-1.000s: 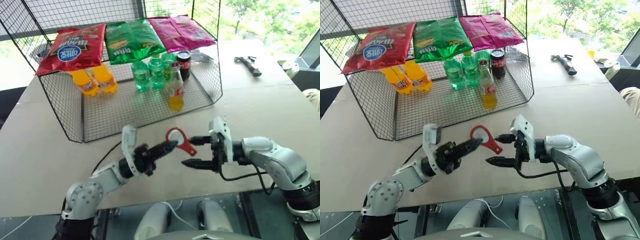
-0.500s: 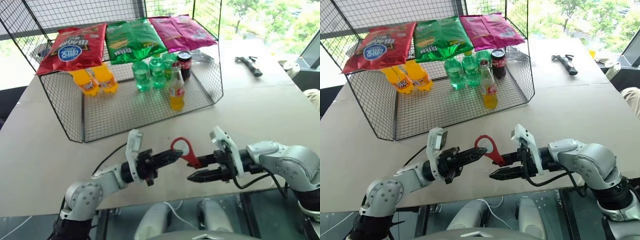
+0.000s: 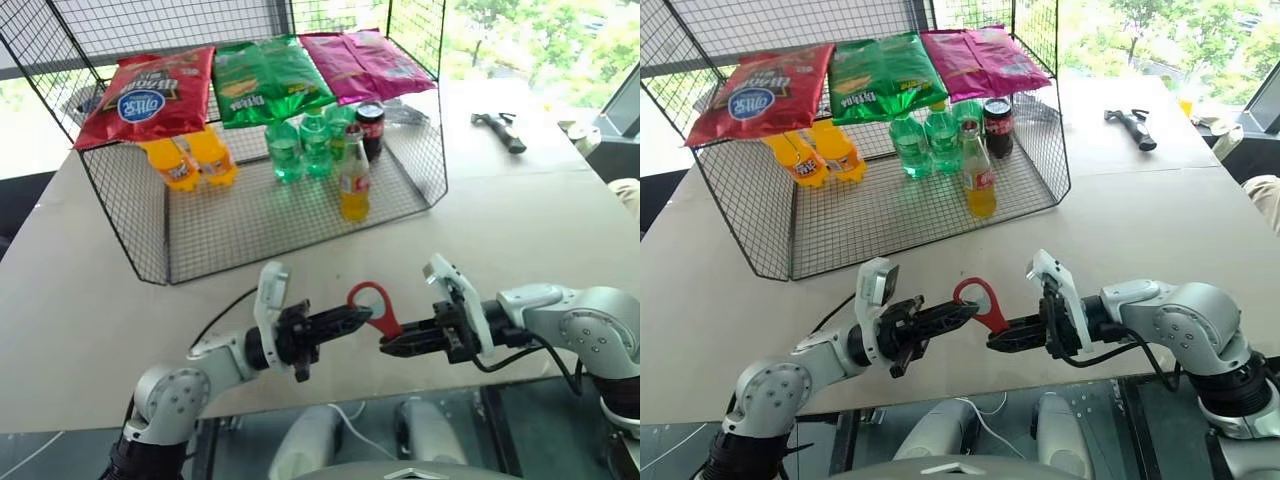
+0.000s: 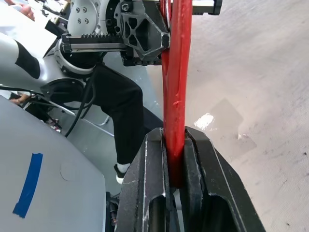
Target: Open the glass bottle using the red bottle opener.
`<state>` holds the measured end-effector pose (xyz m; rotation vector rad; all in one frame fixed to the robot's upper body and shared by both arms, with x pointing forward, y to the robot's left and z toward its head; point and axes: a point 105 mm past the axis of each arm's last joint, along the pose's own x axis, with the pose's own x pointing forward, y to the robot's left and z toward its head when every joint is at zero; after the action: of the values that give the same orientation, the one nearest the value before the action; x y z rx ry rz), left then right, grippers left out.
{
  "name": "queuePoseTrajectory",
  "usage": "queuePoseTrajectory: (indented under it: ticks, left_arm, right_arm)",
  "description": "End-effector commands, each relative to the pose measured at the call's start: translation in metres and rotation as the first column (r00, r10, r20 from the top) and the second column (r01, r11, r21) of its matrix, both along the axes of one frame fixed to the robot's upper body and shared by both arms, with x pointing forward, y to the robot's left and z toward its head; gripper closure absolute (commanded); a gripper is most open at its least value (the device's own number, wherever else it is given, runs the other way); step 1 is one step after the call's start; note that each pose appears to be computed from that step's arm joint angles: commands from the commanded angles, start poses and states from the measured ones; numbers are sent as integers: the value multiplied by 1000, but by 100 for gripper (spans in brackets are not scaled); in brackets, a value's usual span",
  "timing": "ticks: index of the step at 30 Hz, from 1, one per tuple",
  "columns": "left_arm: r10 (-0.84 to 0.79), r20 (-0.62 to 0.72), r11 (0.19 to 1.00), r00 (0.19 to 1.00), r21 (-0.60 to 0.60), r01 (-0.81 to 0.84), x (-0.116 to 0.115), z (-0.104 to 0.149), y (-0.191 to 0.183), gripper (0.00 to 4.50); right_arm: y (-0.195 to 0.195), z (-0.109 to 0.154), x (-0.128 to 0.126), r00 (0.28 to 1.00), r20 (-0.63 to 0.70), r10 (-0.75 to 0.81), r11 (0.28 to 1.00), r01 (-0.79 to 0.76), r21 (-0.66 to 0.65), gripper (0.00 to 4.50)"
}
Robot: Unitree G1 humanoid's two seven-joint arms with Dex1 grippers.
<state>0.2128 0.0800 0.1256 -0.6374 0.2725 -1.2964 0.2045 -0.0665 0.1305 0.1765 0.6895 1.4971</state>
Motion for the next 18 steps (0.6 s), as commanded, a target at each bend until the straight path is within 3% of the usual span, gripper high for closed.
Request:
queuePoseTrajectory:
  ticks: [1,5,7,9,11,18]
  left_arm:
    - [115,69,993,991,-19,-113,15,8,4,262]
    - [218,114,976,969,-51,-213,26,16,11,85]
    - [311,190,950,931,-39,-310,41,19,16,20]
    - [459,376,865,805,17,-501,75,24,22,8]
    - [526,514,785,678,13,-619,97,32,23,8]
    - [614,638,656,465,-84,-750,139,48,23,8]
  right_arm:
    - [-1,11,-1,999,43,-7,999,5,46,450]
    - [-18,3,48,939,193,-283,959,282,36,450]
    - [-40,0,89,807,346,-479,868,494,49,450]
    - [-68,14,129,571,505,-648,718,678,154,450]
    - [-76,34,144,415,570,-709,645,709,286,450]
    - [-71,69,149,141,733,-665,627,639,446,450]
